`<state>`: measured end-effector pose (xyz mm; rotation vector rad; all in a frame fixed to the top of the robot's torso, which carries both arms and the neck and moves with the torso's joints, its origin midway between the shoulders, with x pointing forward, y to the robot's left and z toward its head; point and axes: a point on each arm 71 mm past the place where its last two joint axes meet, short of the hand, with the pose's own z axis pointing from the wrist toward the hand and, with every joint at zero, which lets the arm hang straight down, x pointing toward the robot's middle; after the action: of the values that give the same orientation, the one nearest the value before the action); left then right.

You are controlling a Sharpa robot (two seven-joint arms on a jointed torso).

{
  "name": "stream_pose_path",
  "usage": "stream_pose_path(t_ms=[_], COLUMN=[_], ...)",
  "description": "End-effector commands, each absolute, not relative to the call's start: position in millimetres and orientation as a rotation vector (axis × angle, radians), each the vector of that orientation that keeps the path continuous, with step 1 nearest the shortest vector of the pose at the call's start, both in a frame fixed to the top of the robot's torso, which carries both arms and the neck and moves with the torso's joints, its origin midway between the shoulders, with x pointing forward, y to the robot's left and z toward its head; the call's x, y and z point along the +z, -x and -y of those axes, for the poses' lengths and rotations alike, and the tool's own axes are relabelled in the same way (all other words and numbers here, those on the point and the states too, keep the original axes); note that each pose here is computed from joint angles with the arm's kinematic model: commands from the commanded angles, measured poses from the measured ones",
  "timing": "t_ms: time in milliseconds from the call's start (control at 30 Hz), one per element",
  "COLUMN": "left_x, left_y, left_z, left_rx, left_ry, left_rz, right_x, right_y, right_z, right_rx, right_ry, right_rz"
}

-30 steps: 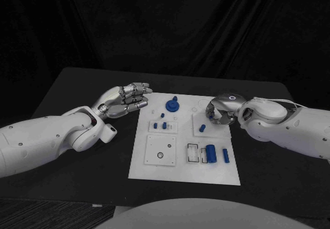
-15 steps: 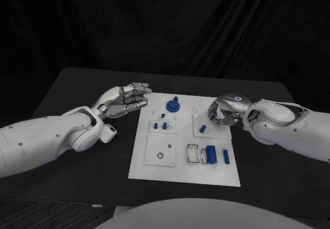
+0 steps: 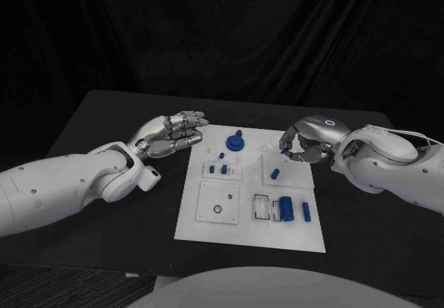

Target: Assemble the parts on the task board

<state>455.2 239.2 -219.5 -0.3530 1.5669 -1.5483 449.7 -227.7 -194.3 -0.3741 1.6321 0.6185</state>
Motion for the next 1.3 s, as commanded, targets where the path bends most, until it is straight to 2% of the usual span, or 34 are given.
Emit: stream_pose_path(t_ms=[33,333,533,933,1300], left_x=[-217.5,-219.0,-219.9,-220.9,-222.3], left_y=[-453.4,-453.0,-452.9,-452.7,-452.5], left_z=[-236.3,-235.7,-234.4,-231.8,-230.7], left_rx=[-1.598,-1.598,-1.601,-1.606,-1.609], left_ry=[0.338,0.341,0.342,0.341,0.343], left_rz=[-1.539,-1.545,-1.549,-1.553,-1.560], right_x=[-193.4,-203.8,-214.4,-231.8,-236.0], right_y=[-441.2,-409.9,-397.5,-394.4,-394.5], right_z=[216.6,175.1,153.2,119.4,103.1], right_rx=[0.657,0.788,0.835,0.867,0.868], right_ry=[0.382,0.454,0.505,0.578,0.638], right_rz=[-1.669,-1.735,-1.749,-1.728,-1.673])
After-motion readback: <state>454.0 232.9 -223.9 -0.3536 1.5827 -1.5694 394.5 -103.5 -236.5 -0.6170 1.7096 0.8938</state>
